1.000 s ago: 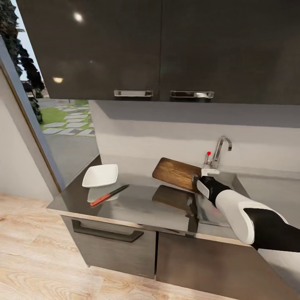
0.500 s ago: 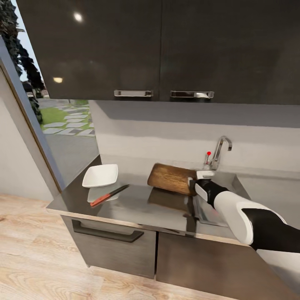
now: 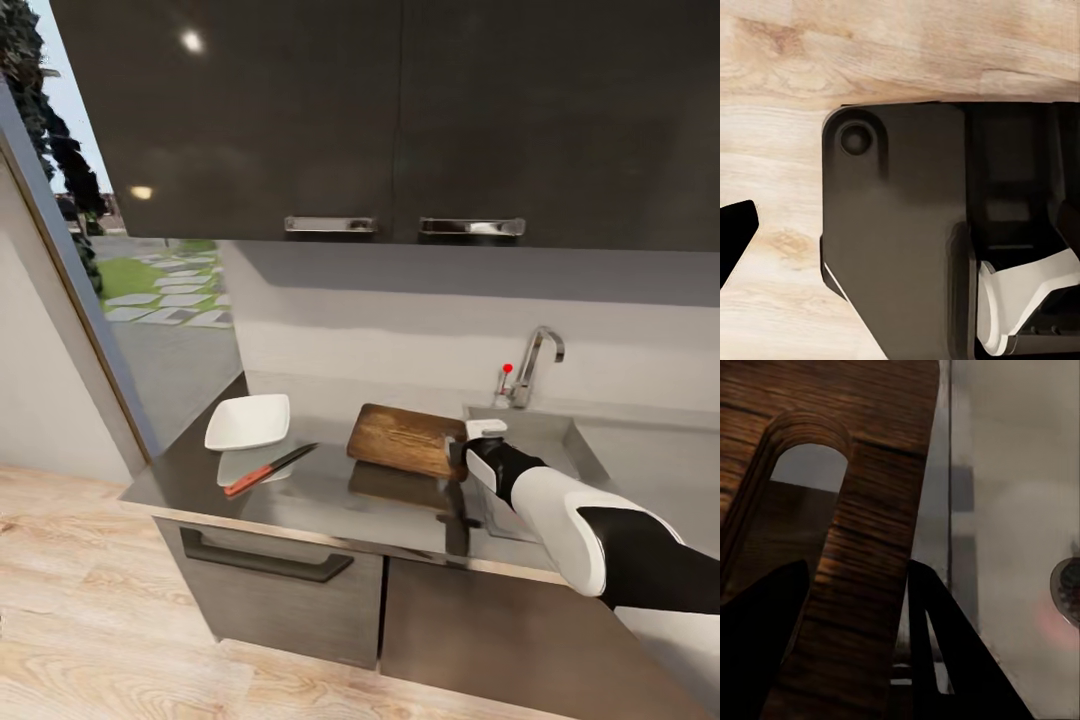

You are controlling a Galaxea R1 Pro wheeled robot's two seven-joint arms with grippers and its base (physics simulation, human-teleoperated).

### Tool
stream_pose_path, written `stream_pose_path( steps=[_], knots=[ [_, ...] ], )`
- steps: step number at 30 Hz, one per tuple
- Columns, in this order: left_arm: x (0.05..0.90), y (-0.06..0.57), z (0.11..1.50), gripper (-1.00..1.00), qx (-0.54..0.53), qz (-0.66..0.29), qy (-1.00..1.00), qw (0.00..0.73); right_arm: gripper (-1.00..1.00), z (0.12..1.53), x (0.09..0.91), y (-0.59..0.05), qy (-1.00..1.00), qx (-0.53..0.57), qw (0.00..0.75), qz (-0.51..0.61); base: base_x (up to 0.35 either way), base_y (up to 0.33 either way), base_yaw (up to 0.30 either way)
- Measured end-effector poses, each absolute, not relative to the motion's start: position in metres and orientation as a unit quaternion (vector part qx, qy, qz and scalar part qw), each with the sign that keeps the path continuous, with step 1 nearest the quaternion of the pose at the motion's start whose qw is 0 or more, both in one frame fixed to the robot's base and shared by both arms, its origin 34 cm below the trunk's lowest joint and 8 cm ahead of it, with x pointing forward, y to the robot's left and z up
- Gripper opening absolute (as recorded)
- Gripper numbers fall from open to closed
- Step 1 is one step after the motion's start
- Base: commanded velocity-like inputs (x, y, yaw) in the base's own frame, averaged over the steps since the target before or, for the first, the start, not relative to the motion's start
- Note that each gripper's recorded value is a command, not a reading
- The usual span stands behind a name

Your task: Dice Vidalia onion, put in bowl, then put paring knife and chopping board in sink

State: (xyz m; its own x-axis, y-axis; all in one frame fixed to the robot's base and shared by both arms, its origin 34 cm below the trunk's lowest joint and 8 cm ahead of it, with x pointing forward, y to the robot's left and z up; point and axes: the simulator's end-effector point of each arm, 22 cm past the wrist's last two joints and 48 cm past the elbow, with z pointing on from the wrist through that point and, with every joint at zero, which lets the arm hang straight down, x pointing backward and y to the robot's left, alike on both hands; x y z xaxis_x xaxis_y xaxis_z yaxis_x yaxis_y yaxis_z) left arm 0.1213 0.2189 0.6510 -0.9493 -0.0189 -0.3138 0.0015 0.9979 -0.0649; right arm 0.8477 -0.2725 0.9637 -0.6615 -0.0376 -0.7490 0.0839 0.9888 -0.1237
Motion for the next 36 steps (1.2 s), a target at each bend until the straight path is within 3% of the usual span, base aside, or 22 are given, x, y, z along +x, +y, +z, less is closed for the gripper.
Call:
stream_pose_path(
  steps=[12,25,36],
  knots=[
    [0.122,0.219,0.651,1.0,-0.004,-0.032,0.987,0.16,-1.0,0.941,0.832,-0.275,0.919,0.011,0.388,-0.077,0.055,0.195,0.0],
    [0.119,0.219,0.65,1.0,-0.004,-0.032,0.987,0.157,-1.0,0.94,0.831,-0.28,0.919,0.013,0.387,-0.079,0.191,-0.078,0.0],
    [0.112,0.218,0.649,1.0,-0.004,-0.033,0.988,0.15,-1.0,0.934,0.827,-0.279,0.92,0.006,0.383,-0.082,0.006,-0.048,0.0]
  ],
)
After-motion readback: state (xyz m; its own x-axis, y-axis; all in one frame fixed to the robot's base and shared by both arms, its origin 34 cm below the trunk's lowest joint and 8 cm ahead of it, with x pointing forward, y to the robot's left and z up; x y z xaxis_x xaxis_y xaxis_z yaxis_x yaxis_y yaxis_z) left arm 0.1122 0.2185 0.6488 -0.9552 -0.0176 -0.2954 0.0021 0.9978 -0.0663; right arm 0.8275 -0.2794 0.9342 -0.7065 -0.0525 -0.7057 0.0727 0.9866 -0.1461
